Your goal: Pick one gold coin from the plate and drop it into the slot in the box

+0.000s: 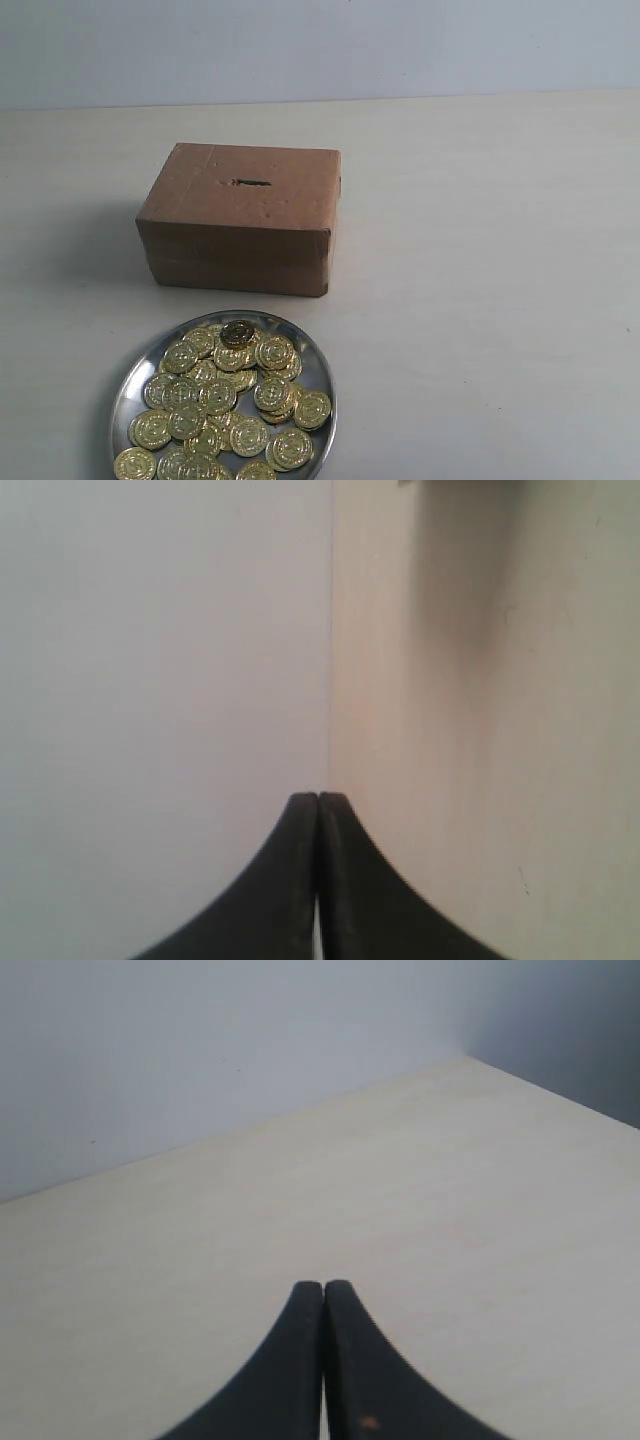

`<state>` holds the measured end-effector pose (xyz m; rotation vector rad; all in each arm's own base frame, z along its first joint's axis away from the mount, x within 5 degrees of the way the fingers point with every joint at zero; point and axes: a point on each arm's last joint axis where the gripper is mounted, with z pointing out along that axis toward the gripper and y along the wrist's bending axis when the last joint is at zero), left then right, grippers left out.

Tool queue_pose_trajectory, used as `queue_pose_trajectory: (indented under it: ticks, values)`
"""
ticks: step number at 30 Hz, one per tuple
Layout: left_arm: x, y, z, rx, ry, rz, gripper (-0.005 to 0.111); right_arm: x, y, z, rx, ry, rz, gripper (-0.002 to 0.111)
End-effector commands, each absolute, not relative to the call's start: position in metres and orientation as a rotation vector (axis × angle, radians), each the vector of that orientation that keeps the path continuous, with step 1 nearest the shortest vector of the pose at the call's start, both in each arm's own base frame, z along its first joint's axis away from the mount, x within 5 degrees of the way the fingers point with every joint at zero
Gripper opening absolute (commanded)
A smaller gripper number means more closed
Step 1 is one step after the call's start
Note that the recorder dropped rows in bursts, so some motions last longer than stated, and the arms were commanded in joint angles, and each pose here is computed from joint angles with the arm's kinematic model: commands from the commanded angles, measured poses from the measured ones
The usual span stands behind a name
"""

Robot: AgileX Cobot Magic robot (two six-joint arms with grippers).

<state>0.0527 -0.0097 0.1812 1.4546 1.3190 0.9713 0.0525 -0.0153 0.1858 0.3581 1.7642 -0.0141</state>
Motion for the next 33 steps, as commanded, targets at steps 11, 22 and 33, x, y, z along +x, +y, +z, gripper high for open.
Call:
queue_pose_trajectory:
  ticks: [11, 22, 33]
  values:
    - [0.0527, -0.0157, 0.1855, 0.797, 1.621, 0.384, 0.000, 0.0536, -0.0138, 0.1898, 0.337, 1.709, 0.003, 0.000]
    - [0.0528, -0.0135, 0.1843, 0.525, 1.729, 0.186, 0.000, 0.0536, -0.0138, 0.1898, 0.309, 1.714, -0.022, 0.000]
    - [0.0528, -0.0135, 0.1843, 0.240, 1.788, -0.044, 0.000, 0.0536, -0.0138, 0.1898, 0.194, 1.732, -0.119, 0.000]
